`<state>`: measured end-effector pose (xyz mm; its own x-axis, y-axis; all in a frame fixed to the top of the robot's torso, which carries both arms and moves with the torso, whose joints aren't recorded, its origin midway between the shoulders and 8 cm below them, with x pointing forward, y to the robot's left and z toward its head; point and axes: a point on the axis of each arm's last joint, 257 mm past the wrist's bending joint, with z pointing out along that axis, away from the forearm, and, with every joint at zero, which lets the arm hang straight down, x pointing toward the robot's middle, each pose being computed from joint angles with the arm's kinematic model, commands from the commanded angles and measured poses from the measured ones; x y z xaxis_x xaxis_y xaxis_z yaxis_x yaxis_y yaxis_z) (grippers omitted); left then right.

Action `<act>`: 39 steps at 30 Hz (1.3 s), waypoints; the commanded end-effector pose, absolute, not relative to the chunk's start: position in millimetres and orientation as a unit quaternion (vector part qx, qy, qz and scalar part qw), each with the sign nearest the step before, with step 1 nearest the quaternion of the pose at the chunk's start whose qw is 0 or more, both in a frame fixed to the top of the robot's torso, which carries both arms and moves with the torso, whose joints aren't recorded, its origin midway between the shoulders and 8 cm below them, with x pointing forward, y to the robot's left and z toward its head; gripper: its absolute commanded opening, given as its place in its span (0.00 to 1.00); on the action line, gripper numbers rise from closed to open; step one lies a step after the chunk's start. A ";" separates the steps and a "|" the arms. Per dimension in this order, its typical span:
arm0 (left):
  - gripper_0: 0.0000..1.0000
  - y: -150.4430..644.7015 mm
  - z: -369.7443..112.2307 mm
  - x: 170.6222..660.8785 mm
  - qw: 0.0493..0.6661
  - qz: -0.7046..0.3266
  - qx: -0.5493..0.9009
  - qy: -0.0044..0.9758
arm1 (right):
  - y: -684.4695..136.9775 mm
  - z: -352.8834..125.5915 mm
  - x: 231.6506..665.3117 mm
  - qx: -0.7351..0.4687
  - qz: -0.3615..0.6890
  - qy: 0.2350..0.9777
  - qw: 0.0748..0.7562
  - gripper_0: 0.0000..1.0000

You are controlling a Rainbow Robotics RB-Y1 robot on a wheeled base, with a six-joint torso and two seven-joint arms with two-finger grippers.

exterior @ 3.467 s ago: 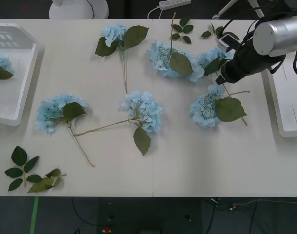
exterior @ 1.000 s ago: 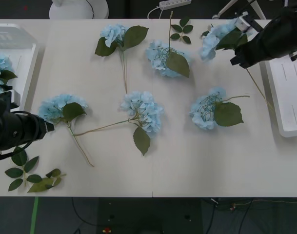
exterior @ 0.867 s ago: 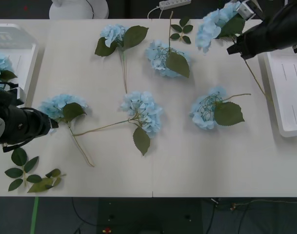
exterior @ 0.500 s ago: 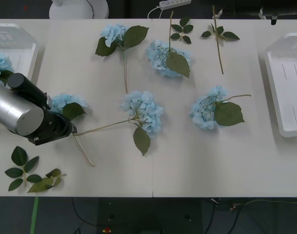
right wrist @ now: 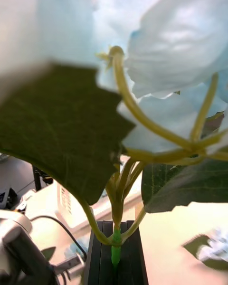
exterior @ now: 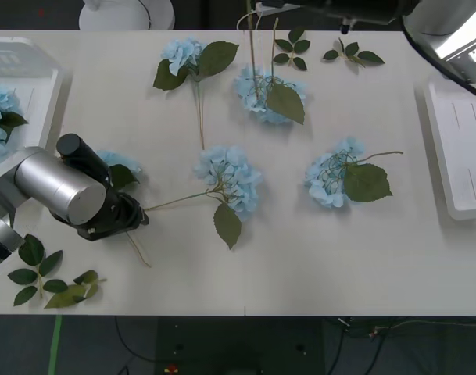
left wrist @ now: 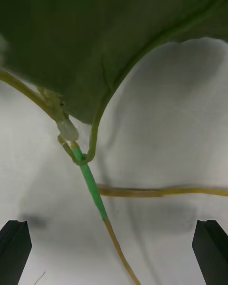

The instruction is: Place the red flowers into the right box and the blue flowers into the left box. If a person shows an open palm, hand one flower to the person first, then continue sorting.

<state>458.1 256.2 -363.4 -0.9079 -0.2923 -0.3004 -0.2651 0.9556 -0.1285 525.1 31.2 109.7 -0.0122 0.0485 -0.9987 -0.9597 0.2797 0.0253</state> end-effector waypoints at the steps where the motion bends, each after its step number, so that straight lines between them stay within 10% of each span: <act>1: 1.00 238.8 -367.6 476.1 0.178 -0.044 -0.126 0.975 | 75.2 106.0 489.0 -0.435 0.465 0.525 0.564 0.00; 12: 1.00 240.8 -376.1 472.1 0.171 -0.031 -0.107 0.979 | 111.4 86.1 476.0 -0.428 0.490 0.523 0.551 0.00; 17: 0.05 247.6 -380.6 471.6 0.168 -0.022 -0.107 0.980 | 122.4 77.5 475.9 -0.423 0.491 0.527 0.550 0.00; 18: 0.00 250.3 -382.4 471.1 0.168 -0.020 -0.108 0.980 | 124.3 77.5 476.2 -0.420 0.492 0.527 0.551 0.00; 39: 0.00 284.6 -370.7 487.7 0.207 0.038 -0.087 0.974 | 129.6 78.9 481.8 -0.406 0.490 0.529 0.562 0.00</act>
